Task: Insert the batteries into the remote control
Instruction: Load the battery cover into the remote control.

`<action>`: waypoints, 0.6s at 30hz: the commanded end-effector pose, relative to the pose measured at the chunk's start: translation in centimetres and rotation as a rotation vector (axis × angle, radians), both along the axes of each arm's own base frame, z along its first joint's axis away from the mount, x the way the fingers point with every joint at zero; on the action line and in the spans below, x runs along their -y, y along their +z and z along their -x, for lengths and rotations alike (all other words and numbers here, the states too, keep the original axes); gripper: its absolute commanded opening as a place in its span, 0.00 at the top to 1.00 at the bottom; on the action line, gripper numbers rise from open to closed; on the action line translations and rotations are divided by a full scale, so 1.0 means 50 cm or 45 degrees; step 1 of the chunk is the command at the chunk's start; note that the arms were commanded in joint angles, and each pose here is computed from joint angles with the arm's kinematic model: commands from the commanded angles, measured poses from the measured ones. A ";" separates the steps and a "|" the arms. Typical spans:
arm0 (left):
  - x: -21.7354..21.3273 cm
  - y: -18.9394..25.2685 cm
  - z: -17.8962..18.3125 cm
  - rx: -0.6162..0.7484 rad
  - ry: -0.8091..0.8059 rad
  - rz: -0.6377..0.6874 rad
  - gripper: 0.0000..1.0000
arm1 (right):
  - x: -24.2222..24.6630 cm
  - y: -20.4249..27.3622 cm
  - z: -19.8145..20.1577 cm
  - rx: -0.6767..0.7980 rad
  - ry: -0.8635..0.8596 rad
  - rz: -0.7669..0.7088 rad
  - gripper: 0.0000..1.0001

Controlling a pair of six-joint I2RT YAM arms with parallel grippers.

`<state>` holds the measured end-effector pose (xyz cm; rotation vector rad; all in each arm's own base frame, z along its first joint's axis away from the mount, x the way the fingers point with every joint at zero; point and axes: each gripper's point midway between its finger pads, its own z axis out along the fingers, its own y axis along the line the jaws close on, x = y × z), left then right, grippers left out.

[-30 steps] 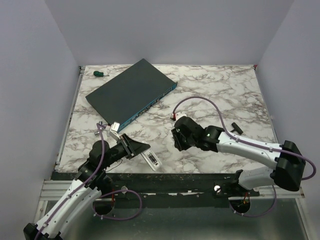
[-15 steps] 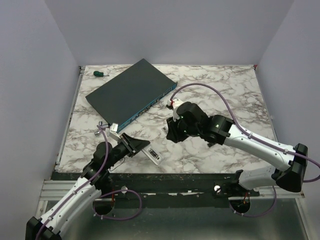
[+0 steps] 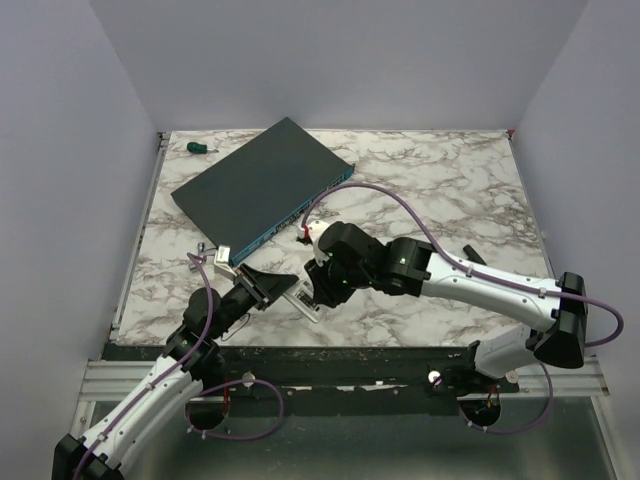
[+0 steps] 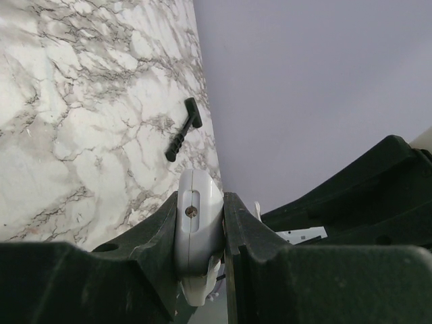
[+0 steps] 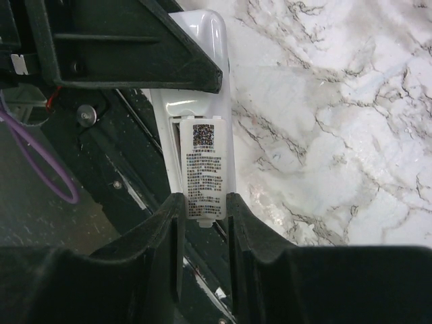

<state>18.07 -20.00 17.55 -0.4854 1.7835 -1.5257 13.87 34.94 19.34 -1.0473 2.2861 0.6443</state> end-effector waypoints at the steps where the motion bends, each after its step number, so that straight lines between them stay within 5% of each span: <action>1: -0.005 0.021 -0.008 0.028 0.032 0.054 1.00 | -0.011 -0.002 0.020 -0.013 0.056 0.042 0.84; 18: -0.005 0.020 -0.008 0.038 0.029 0.045 1.00 | -0.022 -0.034 0.030 -0.047 0.063 0.096 0.84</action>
